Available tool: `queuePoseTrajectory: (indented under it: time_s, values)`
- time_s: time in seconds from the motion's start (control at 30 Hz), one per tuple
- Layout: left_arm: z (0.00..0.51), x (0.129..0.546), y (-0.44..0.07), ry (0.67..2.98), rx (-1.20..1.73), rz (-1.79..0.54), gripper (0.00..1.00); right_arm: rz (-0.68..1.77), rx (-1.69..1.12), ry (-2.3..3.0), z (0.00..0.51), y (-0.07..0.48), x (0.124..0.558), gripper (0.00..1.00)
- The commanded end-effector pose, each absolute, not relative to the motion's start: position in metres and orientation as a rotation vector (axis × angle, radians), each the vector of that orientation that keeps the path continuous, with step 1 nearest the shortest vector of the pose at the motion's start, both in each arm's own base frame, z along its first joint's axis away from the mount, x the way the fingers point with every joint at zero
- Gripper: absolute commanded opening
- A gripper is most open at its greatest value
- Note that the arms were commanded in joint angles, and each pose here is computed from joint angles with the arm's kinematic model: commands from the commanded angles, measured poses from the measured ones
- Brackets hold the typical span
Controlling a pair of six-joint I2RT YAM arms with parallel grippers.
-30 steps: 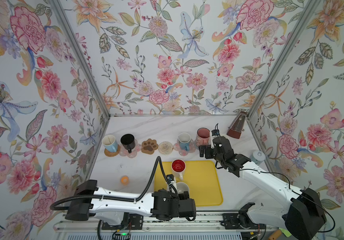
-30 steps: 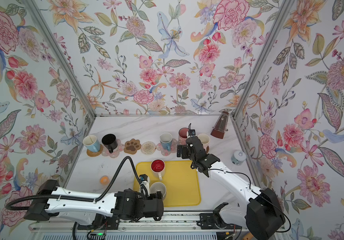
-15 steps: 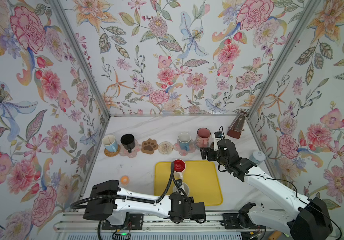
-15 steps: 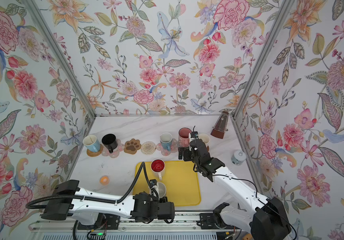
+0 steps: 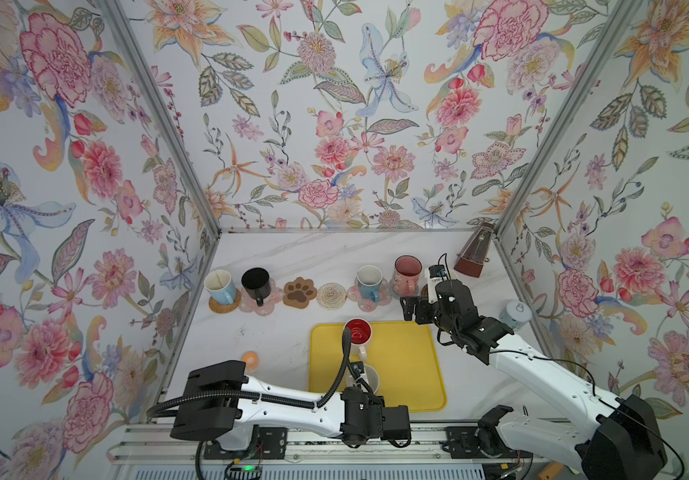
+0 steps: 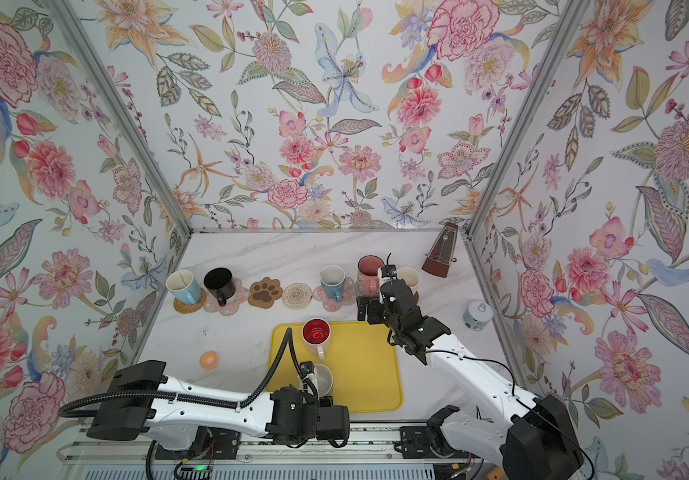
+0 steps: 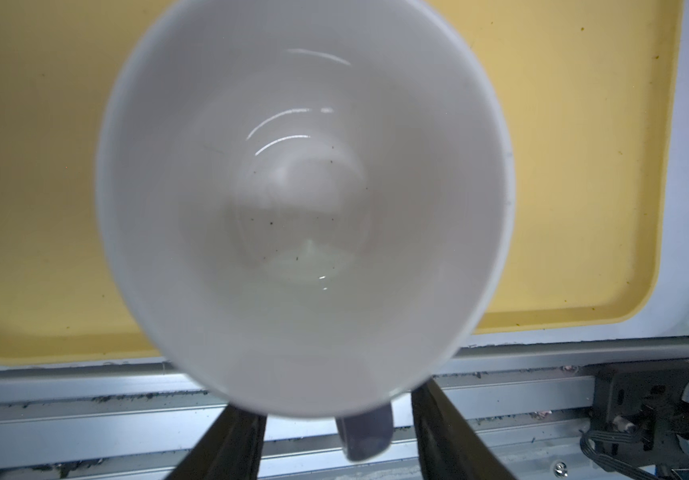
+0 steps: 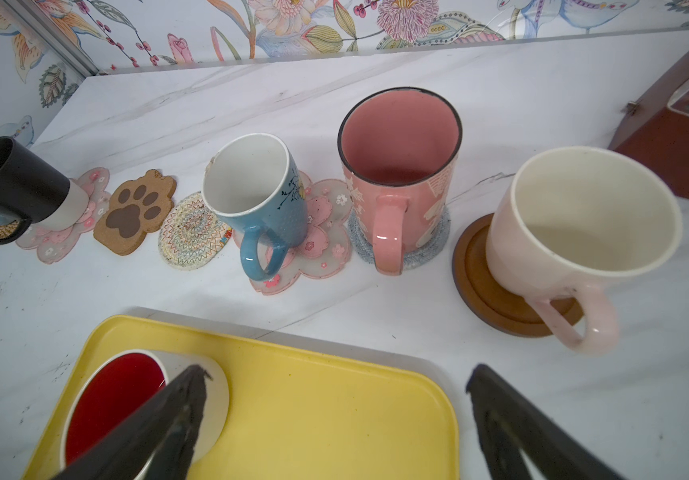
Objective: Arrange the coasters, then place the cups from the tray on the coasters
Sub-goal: 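Lower the left gripper into the white purple-handled mug and grip it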
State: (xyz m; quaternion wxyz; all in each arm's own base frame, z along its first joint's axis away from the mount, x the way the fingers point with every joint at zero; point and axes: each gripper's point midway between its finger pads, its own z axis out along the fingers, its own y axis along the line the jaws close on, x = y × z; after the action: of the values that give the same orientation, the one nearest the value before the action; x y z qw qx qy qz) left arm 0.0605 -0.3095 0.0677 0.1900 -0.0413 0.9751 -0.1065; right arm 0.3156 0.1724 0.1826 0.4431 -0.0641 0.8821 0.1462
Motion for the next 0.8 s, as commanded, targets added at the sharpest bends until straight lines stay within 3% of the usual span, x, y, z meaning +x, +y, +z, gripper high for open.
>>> queuePoseTrajectory:
  time_s: [0.0, 0.77]
  values:
    - [0.0592, 0.0660, -0.3007, 2.735, -0.136, -0.244, 0.55, 0.373, -0.143, 2.179, 0.1837, 0.1701, 0.3153, 0.99]
    - [0.0598, 0.0727, -0.2914, 2.714, -0.140, -0.167, 0.31, 0.374, -0.142, 2.193, 0.1774, 0.1704, 0.3162, 0.99]
